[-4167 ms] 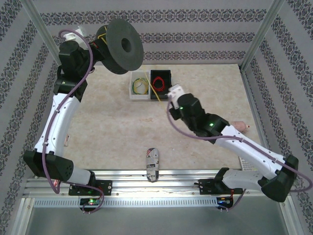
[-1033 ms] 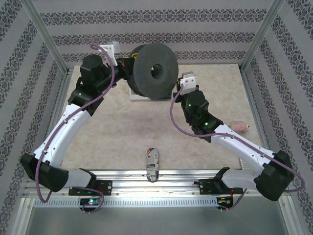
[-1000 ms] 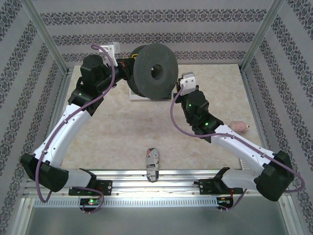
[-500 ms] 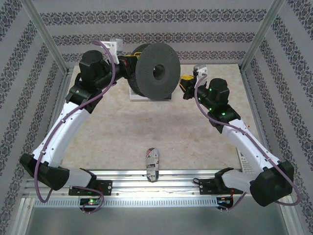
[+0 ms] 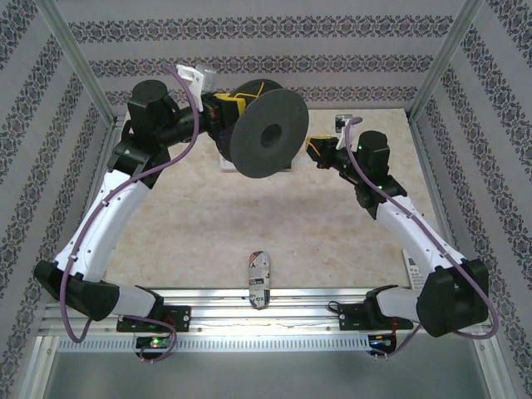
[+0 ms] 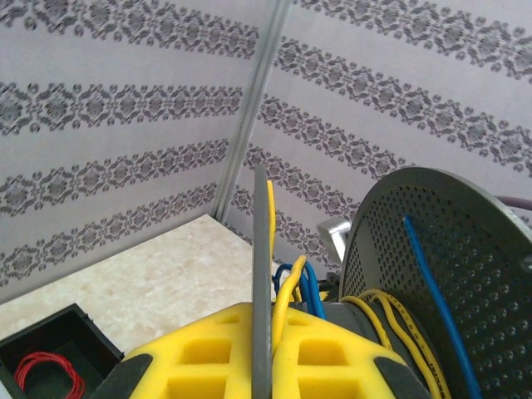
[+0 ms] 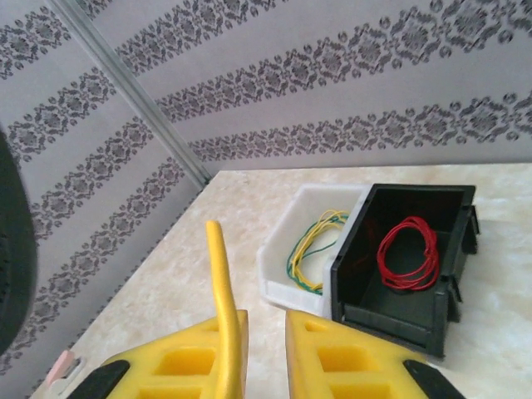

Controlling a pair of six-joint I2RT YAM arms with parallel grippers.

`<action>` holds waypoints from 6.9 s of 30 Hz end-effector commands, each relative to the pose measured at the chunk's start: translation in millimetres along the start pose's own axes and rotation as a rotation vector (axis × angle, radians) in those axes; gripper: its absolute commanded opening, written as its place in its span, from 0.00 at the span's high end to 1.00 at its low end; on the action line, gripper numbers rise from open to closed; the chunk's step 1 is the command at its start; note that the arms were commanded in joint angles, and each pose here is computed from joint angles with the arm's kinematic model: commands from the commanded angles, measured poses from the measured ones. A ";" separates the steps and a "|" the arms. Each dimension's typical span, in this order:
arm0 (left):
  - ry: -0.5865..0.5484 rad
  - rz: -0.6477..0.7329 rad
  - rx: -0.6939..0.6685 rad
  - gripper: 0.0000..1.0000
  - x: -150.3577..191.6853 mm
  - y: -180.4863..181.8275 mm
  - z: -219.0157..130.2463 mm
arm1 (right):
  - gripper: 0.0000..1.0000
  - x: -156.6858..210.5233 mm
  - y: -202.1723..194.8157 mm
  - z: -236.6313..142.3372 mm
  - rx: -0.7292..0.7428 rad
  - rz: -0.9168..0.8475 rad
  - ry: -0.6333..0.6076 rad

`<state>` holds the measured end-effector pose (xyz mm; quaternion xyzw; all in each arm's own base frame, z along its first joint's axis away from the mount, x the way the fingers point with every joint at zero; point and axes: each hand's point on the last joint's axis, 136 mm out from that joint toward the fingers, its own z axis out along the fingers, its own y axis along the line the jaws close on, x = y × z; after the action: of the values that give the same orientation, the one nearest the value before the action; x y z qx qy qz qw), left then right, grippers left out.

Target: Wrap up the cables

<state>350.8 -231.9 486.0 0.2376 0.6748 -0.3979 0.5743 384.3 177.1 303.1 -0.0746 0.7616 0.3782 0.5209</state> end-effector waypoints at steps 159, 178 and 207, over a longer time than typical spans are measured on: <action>-0.123 -0.048 0.218 1.00 -32.7 -22.5 -33.6 | 1.00 -51.2 -83.6 -108.3 0.277 0.019 -0.370; -0.323 -0.323 -0.024 1.00 -49.8 56.5 -9.8 | 1.00 5.0 48.0 -96.1 0.203 -0.405 -0.272; 0.055 -0.219 -0.584 1.00 36.6 114.1 40.4 | 1.00 17.0 219.5 3.4 -0.165 -0.758 -0.157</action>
<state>443.3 -216.8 411.8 -0.0038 0.7920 -0.3274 0.5153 285.3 314.3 366.0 -0.3250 0.6502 0.1937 0.6589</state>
